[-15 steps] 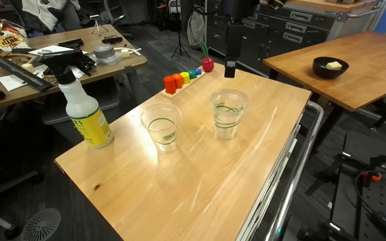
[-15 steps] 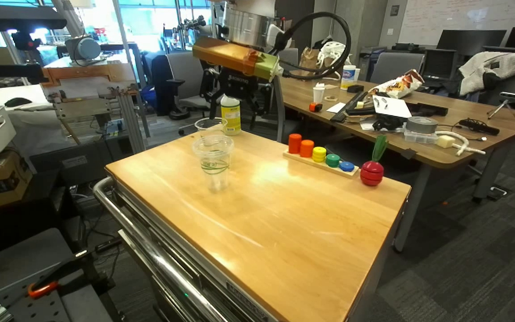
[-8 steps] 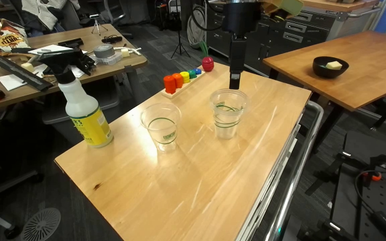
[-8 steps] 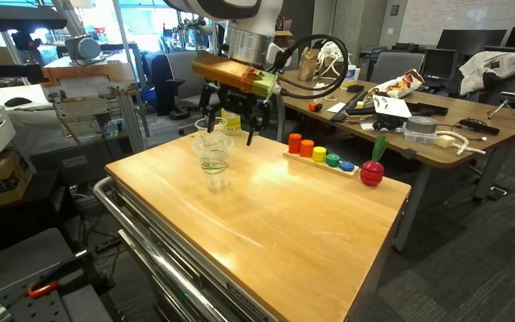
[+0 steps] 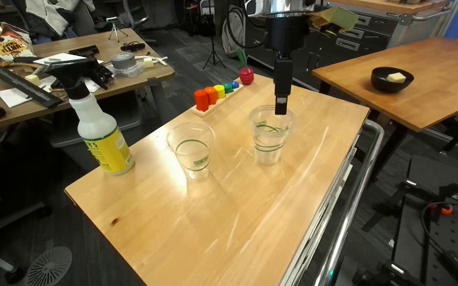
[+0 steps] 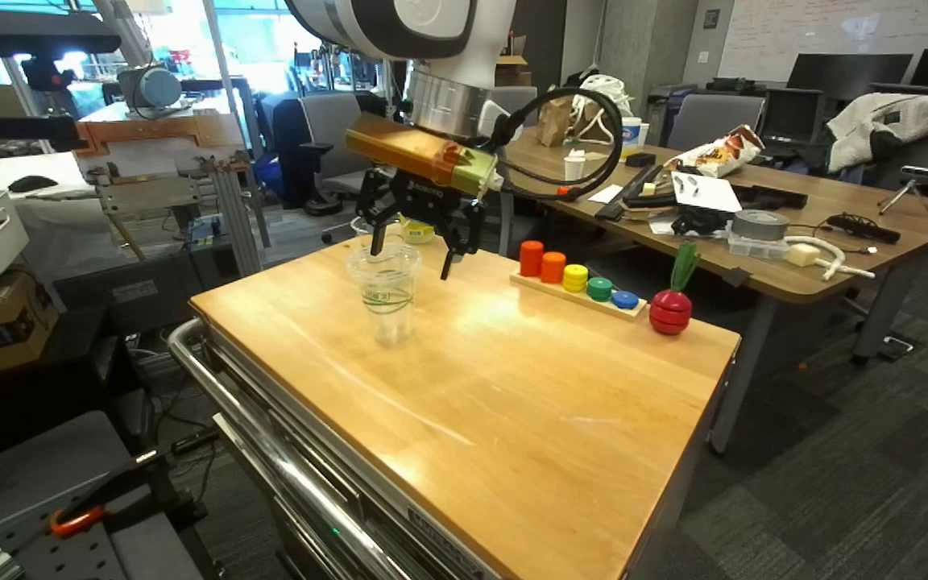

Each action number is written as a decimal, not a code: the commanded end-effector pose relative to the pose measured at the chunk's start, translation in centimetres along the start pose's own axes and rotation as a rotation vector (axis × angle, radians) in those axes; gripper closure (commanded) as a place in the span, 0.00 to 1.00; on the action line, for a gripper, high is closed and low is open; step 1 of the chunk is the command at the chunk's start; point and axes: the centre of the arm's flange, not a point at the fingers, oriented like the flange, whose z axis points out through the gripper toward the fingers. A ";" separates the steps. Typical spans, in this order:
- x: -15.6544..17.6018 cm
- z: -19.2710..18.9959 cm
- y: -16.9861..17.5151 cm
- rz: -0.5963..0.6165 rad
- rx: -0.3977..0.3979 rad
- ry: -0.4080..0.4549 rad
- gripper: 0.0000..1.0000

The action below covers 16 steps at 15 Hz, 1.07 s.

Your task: Stack up the plastic cups on each other.

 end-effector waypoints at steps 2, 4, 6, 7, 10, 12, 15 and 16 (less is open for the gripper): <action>0.2 0.2 -0.1 0.002 -0.013 0.003 0.34; 0.2 0.4 -0.2 0.000 -0.014 0.002 0.52; 0.3 0.6 -0.1 -0.001 -0.011 -0.001 0.67; 0.3 0.7 -0.1 0.000 -0.011 -0.003 0.73; 0.2 0.9 -0.1 0.000 -0.012 -0.009 0.91; 0.2 1.2 -0.1 0.001 -0.012 -0.015 0.95; 0.2 1.1 -0.2 0.005 -0.015 -0.018 0.91; 0.3 0.7 -0.3 0.013 -0.027 -0.012 0.91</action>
